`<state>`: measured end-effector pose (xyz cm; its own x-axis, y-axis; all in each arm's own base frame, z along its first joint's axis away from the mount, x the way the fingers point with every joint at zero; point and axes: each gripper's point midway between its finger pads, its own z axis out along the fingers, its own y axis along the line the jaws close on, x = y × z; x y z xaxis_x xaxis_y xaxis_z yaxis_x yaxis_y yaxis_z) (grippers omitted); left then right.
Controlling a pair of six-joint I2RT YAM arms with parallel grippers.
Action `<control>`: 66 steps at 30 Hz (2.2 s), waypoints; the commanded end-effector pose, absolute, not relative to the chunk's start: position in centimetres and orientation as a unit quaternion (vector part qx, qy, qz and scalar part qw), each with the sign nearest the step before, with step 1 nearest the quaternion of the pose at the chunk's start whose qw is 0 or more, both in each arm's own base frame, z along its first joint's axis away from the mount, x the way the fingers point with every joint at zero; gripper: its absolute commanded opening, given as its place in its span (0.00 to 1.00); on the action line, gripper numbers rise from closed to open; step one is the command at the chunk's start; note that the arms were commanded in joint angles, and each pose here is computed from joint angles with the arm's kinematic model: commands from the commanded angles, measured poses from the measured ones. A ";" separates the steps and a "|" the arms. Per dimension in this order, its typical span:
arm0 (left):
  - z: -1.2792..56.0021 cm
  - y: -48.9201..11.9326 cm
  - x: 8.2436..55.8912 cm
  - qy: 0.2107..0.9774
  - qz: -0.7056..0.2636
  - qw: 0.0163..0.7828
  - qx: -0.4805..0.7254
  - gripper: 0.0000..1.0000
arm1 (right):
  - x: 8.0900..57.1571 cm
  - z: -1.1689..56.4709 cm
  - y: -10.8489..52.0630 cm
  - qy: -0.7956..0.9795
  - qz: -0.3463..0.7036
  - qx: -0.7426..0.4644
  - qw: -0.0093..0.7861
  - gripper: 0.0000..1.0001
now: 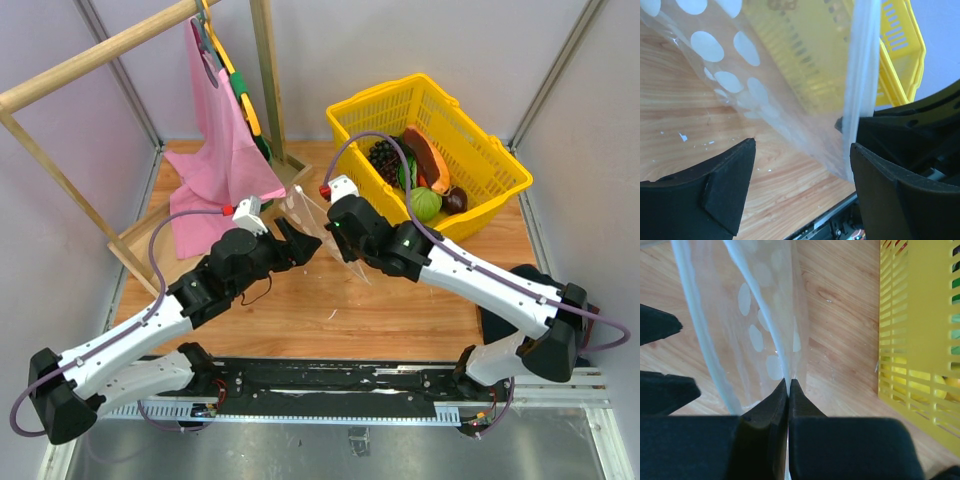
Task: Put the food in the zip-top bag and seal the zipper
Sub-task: Open the zipper of the food storage bag.
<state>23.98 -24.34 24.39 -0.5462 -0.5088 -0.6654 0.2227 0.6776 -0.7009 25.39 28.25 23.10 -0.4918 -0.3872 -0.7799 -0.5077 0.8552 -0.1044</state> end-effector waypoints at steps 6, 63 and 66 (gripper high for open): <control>25.8 -25.6 25.2 0.779 -0.355 0.508 -0.091 0.76 | 24.9 22.9 28.7 0.885 0.111 -0.181 0.414 0.01; 25.6 -24.4 24.2 0.852 -0.210 0.472 -0.089 0.00 | 27.5 23.6 24.8 0.871 0.076 -0.126 0.469 0.01; 26.6 -23.9 23.8 0.859 -0.197 0.467 -0.074 0.00 | 27.3 23.3 24.9 0.875 0.071 -0.139 0.459 0.01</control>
